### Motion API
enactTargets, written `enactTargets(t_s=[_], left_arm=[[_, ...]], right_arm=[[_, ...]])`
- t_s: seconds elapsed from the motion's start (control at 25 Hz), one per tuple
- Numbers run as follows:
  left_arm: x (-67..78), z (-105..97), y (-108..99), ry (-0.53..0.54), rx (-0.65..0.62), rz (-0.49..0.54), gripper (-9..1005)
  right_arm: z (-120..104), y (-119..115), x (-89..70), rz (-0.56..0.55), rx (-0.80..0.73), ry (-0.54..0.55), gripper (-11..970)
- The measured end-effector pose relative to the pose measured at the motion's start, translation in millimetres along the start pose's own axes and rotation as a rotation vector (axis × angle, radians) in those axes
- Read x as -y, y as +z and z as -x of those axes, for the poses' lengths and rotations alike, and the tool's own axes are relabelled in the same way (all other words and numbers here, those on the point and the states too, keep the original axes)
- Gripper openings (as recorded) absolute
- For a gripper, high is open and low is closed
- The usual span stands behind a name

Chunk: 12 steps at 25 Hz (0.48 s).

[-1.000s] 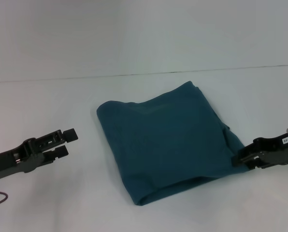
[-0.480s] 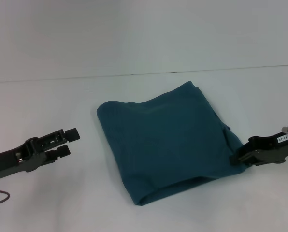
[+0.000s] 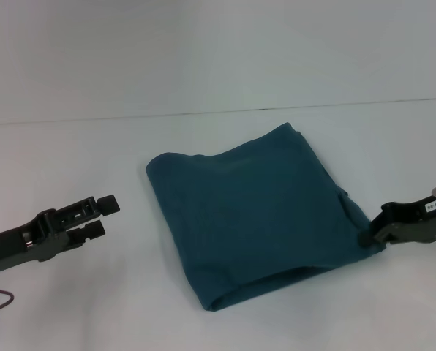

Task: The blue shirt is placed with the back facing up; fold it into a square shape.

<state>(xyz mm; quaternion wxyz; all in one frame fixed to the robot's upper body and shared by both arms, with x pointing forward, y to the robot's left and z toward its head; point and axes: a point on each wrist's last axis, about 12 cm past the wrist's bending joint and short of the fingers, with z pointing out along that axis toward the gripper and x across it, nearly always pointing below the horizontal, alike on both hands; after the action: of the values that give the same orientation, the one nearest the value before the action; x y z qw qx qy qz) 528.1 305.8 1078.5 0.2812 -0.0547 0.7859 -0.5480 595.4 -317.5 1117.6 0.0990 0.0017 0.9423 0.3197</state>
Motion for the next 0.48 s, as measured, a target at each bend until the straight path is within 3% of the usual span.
enactTargets(t_s=[0.24,0.48], left_arm=[[0.0,0,0,0.000,0.000,0.000,927],[-0.3,0,0,-0.002,0.001,0.001,919]], right_arm=[[8,-10,-4.2,-0.025,0.037,-0.027,30],[11,1,-6.5,-0.090,0.027,-0.048,32]])
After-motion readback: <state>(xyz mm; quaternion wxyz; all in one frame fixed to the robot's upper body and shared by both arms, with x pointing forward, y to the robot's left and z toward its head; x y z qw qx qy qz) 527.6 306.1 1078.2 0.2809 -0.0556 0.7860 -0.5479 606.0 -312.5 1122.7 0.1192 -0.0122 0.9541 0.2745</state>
